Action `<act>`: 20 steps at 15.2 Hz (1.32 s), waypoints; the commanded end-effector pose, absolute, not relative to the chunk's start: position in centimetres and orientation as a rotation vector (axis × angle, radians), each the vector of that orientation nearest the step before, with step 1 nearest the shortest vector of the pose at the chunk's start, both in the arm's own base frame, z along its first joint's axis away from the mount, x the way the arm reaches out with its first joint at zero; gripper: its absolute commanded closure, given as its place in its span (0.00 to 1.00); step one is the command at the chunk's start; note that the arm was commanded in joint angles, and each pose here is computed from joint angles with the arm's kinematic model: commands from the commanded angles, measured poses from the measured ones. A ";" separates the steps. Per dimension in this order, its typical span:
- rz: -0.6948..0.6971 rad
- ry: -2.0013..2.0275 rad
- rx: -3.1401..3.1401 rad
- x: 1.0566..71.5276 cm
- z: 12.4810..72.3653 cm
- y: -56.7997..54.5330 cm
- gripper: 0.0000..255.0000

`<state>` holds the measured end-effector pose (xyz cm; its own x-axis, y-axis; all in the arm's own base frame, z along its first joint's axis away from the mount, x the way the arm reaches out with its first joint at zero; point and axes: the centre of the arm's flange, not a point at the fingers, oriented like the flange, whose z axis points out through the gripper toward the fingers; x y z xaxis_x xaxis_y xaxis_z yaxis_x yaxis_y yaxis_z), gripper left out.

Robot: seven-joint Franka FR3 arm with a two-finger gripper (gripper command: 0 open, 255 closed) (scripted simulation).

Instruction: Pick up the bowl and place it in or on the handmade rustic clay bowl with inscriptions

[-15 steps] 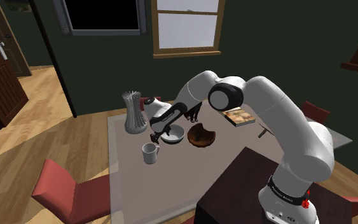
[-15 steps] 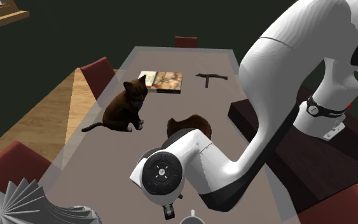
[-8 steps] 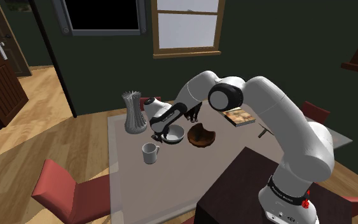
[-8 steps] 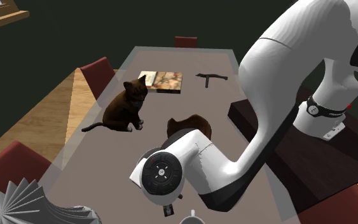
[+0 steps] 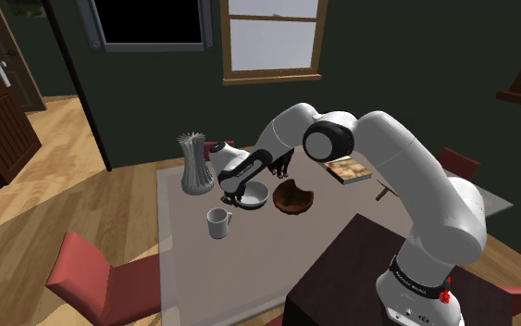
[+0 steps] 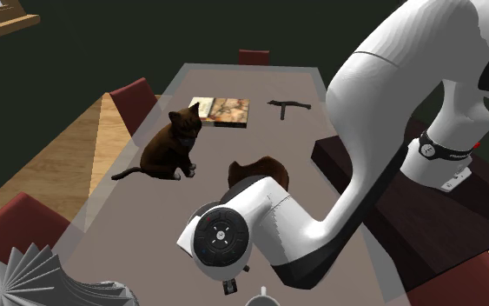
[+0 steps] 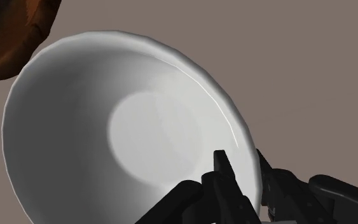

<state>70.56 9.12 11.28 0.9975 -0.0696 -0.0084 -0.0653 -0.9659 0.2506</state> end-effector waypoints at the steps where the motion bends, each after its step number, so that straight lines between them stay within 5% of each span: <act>1: -0.026 -0.099 2.887 70.5 11.8 9.1 1.00; 20: -0.026 -0.099 2.887 70.5 21.8 9.1 1.00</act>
